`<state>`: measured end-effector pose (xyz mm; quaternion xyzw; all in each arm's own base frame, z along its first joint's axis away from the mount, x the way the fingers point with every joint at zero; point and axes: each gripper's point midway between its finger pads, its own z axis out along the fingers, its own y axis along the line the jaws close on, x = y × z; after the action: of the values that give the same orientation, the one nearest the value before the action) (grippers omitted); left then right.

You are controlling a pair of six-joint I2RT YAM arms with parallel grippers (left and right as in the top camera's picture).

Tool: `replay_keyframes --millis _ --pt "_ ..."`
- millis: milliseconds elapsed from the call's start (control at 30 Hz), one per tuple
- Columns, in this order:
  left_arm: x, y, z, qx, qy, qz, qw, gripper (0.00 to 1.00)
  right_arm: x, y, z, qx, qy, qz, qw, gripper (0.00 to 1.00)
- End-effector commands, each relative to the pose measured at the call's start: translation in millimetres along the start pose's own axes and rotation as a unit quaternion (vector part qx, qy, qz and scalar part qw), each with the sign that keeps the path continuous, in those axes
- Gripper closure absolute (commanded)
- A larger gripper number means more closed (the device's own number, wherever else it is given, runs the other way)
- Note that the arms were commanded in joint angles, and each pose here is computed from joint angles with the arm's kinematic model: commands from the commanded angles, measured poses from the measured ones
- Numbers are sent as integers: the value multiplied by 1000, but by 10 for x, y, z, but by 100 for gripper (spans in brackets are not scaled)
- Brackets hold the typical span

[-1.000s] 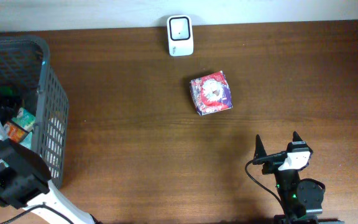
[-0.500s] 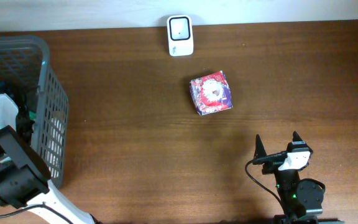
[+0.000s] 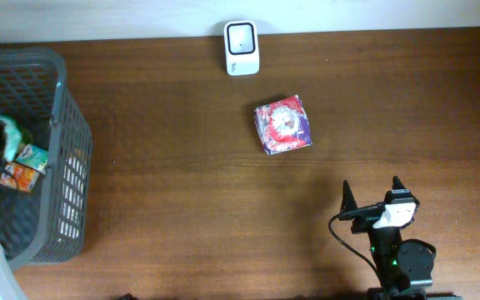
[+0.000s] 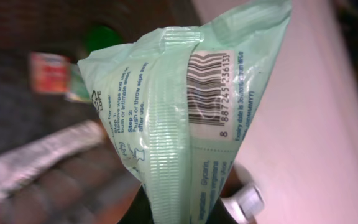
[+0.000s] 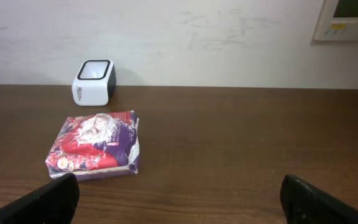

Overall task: Scan the item barcode
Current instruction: 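Reach the left gripper into the basket and grasp the green tissue pack, then move the green pack past the scanner and set it beside the red pack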

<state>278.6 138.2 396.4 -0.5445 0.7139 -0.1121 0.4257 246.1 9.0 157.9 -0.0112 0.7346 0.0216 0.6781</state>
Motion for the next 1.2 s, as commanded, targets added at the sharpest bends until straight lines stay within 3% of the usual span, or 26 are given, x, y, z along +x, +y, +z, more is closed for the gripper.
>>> replay_keyframes --millis 0,33,100,233,433,500,600,700,767,833,900,967,1000,1033,1067,1167 --pt "553 -622 -68 114 76 129 982 100 36 -3 4 1 3 -3 1000 1" --pt "843 -847 -60 149 103 195 964 100 36 -3 4 1 3 -3 1000 1" --pt "1728 -1319 17 223 174 346 895 100 36 -3 4 1 3 -3 1000 2" --pt "3199 -1315 634 158 271 466 827 100 36 -3 4 1 3 -3 1000 1" --pt "4652 -771 1661 58 325 553 765 99 36 -3 4 1 3 -3 1000 2" --pt "4932 -561 1991 29 338 539 771 97 36 -3 4 1 3 -3 1000 1" --pt "5179 -357 2237 6 354 516 780 86 36 -3 4 1 3 -3 1000 1" --pt "5296 -241 2310 -15 363 492 791 85 36 -3 4 1 3 -3 1000 1" --pt "5373 -241 2287 -9 364 497 787 83 36 -3 4 1 3 -3 1000 1" --pt "5536 -324 2193 54 384 550 739 81 36 -3 4 1 3 -3 1000 2" --pt "5593 -354 2137 89 400 576 707 76 36 -3 4 1 3 -3 1000 2" --pt "5565 -439 2107 99 399 582 702 73 36 -3 4 1 3 -3 1000 2" --pt "5545 -479 2091 100 398 581 703 69 36 -3 4 1 3 -3 1000 2" --pt "5508 -564 2043 102 397 580 704 56 36 -3 4 1 3 -3 1000 1" --pt "5457 -674 1976 105 395 579 706 35 36 -3 4 1 3 -3 1000 1" --pt "5261 -966 1729 110 392 578 707 31 36 -3 4 1 3 -3 1000 1"
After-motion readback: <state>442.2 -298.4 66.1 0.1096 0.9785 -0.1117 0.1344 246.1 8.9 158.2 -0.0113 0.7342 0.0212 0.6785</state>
